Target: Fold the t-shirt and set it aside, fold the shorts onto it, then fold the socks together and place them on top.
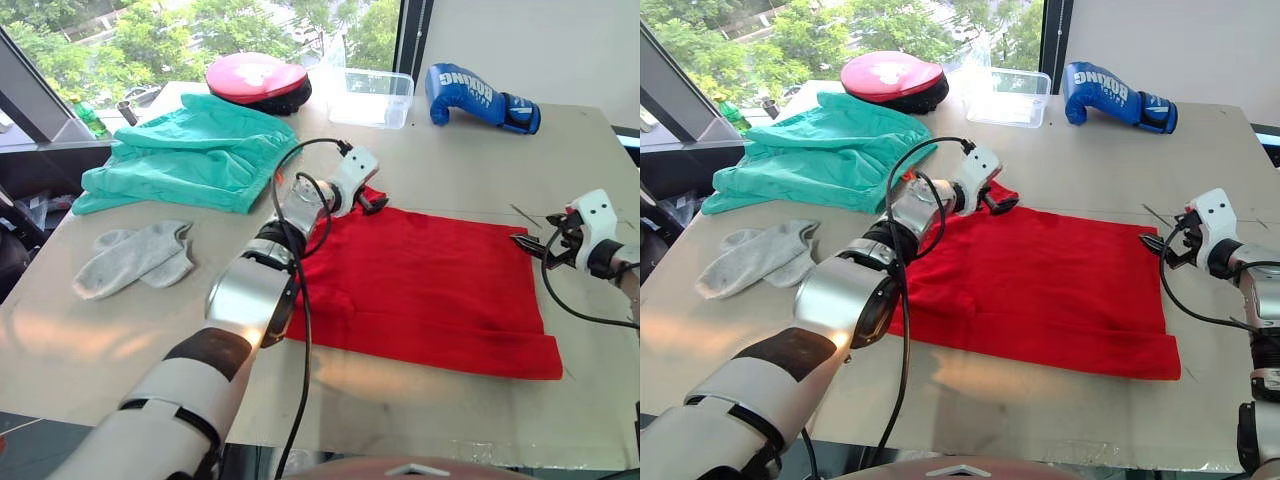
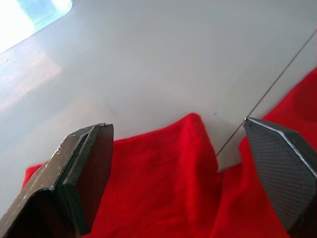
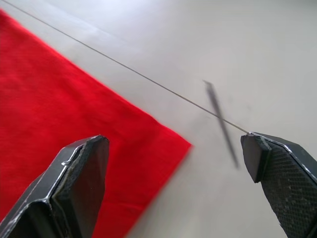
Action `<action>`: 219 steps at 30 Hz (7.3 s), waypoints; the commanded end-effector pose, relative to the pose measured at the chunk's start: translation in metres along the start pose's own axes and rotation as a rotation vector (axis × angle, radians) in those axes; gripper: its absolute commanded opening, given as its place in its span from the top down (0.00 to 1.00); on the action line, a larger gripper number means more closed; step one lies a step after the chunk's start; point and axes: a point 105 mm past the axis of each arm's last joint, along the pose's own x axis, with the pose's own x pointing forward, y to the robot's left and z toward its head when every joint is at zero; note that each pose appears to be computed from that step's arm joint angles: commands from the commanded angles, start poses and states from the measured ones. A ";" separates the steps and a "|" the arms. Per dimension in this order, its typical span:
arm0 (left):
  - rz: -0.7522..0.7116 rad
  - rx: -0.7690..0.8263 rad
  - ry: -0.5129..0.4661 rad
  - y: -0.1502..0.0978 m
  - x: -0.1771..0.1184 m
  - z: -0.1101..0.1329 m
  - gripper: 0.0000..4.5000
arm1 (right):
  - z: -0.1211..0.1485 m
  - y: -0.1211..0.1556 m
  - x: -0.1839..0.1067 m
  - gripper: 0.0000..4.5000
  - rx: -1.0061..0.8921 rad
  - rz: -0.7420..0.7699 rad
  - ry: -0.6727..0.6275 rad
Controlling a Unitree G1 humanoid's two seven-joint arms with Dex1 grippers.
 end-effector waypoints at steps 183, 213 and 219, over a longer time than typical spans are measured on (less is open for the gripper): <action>0.027 0.062 -0.093 -0.049 -0.073 -0.028 1.00 | -0.032 0.027 -0.042 0.47 -0.580 0.273 -0.146; -0.144 0.079 -0.004 -0.052 -0.113 -0.027 0.05 | 0.051 0.070 -0.034 0.00 -0.129 0.453 -0.226; -0.244 -0.061 -0.184 -0.029 -0.130 0.020 0.02 | 0.057 0.077 -0.036 0.00 -0.095 0.457 -0.252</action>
